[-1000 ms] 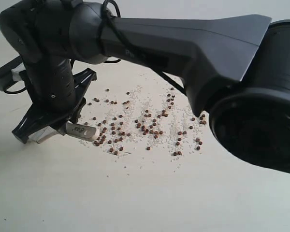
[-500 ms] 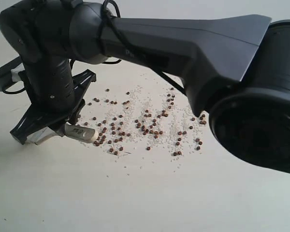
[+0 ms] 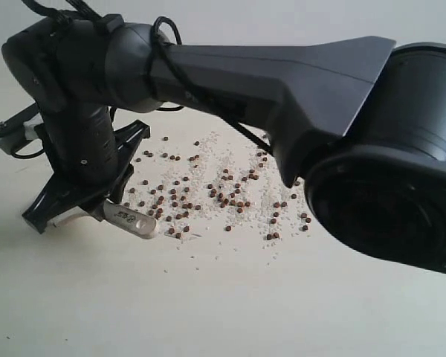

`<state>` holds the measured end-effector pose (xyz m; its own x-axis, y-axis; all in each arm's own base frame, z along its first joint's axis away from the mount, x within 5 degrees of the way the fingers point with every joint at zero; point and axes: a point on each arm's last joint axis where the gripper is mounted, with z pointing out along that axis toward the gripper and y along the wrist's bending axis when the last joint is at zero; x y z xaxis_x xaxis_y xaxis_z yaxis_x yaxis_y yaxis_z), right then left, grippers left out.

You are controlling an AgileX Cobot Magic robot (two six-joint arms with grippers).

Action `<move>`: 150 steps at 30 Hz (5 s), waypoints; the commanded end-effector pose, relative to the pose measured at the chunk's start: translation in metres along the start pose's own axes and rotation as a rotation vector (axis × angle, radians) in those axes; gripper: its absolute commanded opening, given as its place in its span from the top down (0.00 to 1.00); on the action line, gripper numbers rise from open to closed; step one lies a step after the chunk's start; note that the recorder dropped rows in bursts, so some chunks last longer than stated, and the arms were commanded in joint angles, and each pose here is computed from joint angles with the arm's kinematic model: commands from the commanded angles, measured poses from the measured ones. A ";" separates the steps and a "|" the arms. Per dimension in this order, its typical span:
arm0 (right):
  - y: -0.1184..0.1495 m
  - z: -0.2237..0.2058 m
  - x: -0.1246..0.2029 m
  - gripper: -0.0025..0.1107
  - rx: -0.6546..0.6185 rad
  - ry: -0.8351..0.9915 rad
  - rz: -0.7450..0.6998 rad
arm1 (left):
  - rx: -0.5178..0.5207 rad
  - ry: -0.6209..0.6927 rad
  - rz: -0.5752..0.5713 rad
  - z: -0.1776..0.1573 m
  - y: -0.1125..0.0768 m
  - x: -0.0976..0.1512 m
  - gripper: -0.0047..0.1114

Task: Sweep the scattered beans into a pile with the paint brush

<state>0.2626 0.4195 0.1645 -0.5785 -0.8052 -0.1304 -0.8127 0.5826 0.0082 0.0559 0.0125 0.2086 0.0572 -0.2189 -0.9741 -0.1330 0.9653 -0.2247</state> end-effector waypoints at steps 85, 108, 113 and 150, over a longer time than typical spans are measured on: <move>-0.014 -0.078 0.002 0.98 0.084 -0.161 -0.092 | 0.000 0.000 -0.005 0.000 0.000 0.001 0.96; -0.058 -0.110 0.078 0.98 0.079 -0.038 -0.131 | 0.000 0.000 -0.005 0.000 0.000 0.001 0.96; -0.058 -0.105 0.082 0.98 0.078 -0.017 -0.151 | 0.000 0.000 -0.003 0.000 0.000 0.001 0.96; -0.137 -0.108 0.095 0.98 0.164 0.005 -0.001 | 0.216 -0.036 0.370 0.112 -0.068 -0.145 0.96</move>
<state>0.3093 0.2569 0.2534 -0.5678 -0.8163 -0.1063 -0.7995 0.5776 -0.1647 0.1308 -0.0088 0.3593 0.2638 -0.0676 -0.9622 0.1192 0.9922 -0.0370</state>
